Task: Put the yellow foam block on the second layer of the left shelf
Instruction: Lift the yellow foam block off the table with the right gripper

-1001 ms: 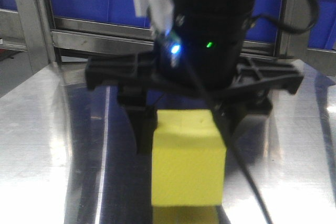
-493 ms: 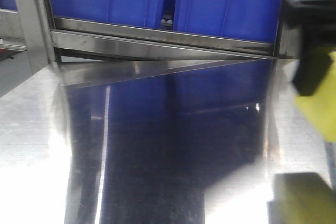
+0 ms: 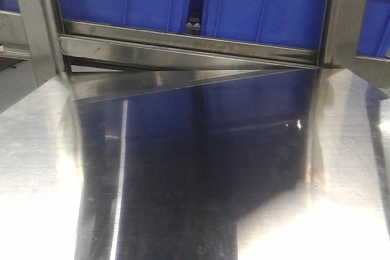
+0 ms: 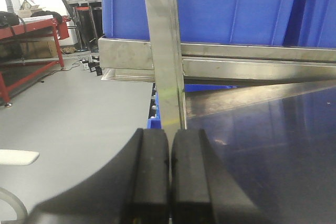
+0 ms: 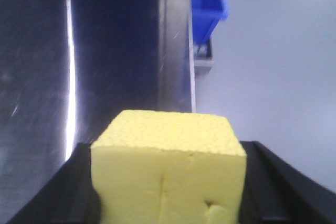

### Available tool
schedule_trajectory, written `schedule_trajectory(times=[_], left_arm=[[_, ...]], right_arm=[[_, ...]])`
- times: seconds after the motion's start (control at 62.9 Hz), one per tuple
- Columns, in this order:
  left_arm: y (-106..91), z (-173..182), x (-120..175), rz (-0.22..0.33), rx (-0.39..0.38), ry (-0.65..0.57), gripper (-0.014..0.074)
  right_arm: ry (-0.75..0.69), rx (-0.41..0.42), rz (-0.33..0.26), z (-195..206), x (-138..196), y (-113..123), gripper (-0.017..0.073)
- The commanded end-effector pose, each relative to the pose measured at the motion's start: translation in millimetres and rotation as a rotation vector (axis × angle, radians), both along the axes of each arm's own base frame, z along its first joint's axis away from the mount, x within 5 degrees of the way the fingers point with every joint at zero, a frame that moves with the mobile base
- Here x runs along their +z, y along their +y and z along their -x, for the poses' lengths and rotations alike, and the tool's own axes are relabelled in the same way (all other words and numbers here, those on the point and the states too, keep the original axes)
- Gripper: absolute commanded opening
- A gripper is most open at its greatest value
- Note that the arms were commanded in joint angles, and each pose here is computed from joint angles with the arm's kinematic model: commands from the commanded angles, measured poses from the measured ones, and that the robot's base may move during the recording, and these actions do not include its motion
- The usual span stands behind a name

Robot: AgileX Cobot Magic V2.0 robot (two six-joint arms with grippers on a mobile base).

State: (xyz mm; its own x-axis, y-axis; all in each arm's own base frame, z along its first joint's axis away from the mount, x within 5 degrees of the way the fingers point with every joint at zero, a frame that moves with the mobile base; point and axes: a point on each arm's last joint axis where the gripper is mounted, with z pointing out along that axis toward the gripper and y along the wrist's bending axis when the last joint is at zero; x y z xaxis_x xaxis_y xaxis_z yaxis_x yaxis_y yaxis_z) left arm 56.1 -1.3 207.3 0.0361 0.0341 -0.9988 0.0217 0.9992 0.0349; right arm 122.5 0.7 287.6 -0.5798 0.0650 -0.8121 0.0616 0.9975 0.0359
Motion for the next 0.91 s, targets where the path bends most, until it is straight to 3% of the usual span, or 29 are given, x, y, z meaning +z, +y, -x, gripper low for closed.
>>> schedule_trajectory(times=[0.0, 0.413, 0.89], left_arm=[[0.2, 1, -1, 0.011, 0.002, -0.075, 0.0124], [0.2, 1, -1, 0.011, 0.002, -0.075, 0.0124], [0.2, 1, -1, 0.011, 0.002, -0.075, 0.0124]], right_arm=[[-0.205, 0.028, 0.056, 6, 15, -2, 0.0428], [-0.664, 0.073, 0.063, 52, 8, 0, 0.0428], [-0.697, 0.07, 0.055, 58, 7, 0, 0.0428]])
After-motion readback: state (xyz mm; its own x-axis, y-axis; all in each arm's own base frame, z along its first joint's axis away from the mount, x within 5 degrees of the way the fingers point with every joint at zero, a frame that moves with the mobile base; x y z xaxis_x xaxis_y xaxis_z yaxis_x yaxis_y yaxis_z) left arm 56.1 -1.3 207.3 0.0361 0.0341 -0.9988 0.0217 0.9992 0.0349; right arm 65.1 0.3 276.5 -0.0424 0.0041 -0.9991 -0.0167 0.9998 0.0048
